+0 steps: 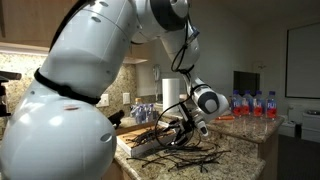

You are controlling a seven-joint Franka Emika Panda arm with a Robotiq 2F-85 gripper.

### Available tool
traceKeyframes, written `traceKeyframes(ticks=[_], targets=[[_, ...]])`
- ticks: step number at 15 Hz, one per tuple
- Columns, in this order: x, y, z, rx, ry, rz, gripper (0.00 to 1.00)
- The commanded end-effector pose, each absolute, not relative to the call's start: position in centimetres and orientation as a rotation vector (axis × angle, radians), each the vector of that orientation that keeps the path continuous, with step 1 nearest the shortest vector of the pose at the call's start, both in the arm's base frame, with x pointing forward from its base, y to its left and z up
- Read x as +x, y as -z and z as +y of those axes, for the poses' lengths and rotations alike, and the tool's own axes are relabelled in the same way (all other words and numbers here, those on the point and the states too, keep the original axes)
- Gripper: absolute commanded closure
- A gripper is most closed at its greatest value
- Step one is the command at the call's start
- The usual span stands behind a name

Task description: Pick up some of the black cables from the counter and put them in the box

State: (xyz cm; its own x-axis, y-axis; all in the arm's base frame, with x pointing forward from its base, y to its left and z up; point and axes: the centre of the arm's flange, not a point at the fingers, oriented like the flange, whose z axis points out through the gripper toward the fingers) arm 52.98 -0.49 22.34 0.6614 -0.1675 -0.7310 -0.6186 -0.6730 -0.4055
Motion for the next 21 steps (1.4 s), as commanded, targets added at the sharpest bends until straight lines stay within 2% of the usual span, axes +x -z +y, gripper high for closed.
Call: traceKeyframes(ticks=[1, 6, 13, 19, 21], targets=[[53.8, -22.2, -0.2, -2.154, -1.031, 0.654, 0.00], [55.5, -20.7, -1.3, -2.155, -1.022, 0.825, 0.00], [58.8, -20.0, -1.0, -2.336, -0.643, 1.125, 0.00], [59.8, -17.4, -0.7, -2.302, -0.714, 1.252, 0.00], [59.6, -16.9, -1.1, -2.279, -0.743, 1.292, 0.06]])
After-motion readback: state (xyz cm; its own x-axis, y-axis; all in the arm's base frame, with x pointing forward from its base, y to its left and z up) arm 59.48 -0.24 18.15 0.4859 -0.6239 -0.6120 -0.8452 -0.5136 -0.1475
